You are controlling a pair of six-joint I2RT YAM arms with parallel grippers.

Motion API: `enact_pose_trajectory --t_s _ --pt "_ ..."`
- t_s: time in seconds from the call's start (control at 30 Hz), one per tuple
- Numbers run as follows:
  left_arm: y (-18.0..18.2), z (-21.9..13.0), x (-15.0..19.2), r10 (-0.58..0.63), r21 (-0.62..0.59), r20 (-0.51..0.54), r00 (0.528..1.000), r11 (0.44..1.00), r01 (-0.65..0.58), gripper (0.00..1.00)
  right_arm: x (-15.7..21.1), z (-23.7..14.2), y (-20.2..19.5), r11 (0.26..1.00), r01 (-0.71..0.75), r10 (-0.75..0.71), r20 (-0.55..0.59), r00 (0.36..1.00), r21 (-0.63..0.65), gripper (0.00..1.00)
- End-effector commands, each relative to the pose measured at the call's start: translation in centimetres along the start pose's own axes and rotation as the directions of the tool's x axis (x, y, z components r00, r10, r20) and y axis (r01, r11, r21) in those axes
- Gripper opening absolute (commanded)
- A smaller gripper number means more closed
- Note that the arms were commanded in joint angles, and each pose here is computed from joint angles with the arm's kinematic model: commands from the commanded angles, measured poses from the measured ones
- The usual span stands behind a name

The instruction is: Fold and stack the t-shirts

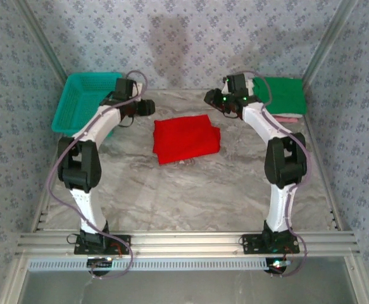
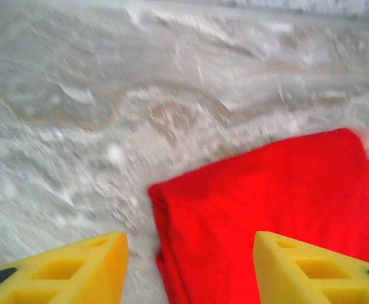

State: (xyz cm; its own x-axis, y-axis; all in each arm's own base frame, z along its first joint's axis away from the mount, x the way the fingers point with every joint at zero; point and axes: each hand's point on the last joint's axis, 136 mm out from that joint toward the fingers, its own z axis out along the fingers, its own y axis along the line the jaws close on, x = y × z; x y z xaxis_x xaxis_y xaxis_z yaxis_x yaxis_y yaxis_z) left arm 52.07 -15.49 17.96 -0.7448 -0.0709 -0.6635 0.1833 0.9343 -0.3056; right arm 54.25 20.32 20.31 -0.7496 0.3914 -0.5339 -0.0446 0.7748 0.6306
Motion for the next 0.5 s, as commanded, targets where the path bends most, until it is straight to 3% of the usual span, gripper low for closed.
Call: enact_pose_trajectory --t_s 0.0,0.1,0.2,0.33,0.47 --pt "-1.7 -4.0 -4.7 -0.007 0.009 0.103 0.995 1.0 0.006 0.55 -3.1 -2.5 3.2 0.998 0.031 -0.028 0.047 0.999 -0.063 0.43" --pt "-5.2 -6.7 -4.1 0.004 0.067 0.152 0.988 0.998 -0.014 0.56 -1.5 -4.4 5.0 0.988 0.11 -0.106 0.044 0.993 -0.105 0.41" --pt "-7.3 -7.0 0.4 -0.026 0.128 0.128 0.991 0.992 0.009 0.52 3.1 -4.8 4.3 0.985 0.111 -0.113 -0.01 0.994 -0.131 0.24" --pt "-7.0 -4.3 7.5 -0.12 0.179 0.044 0.992 0.978 0.111 0.41 9.0 -3.1 1.0 0.992 0.085 -0.096 -0.124 0.988 -0.09 0.0" --pt "-5.6 -0.6 11.8 -0.135 0.143 -0.045 0.99 0.98 0.14 0.37 11.6 -0.2 -1.6 0.997 0.056 -0.067 -0.206 0.976 -0.062 0.0"
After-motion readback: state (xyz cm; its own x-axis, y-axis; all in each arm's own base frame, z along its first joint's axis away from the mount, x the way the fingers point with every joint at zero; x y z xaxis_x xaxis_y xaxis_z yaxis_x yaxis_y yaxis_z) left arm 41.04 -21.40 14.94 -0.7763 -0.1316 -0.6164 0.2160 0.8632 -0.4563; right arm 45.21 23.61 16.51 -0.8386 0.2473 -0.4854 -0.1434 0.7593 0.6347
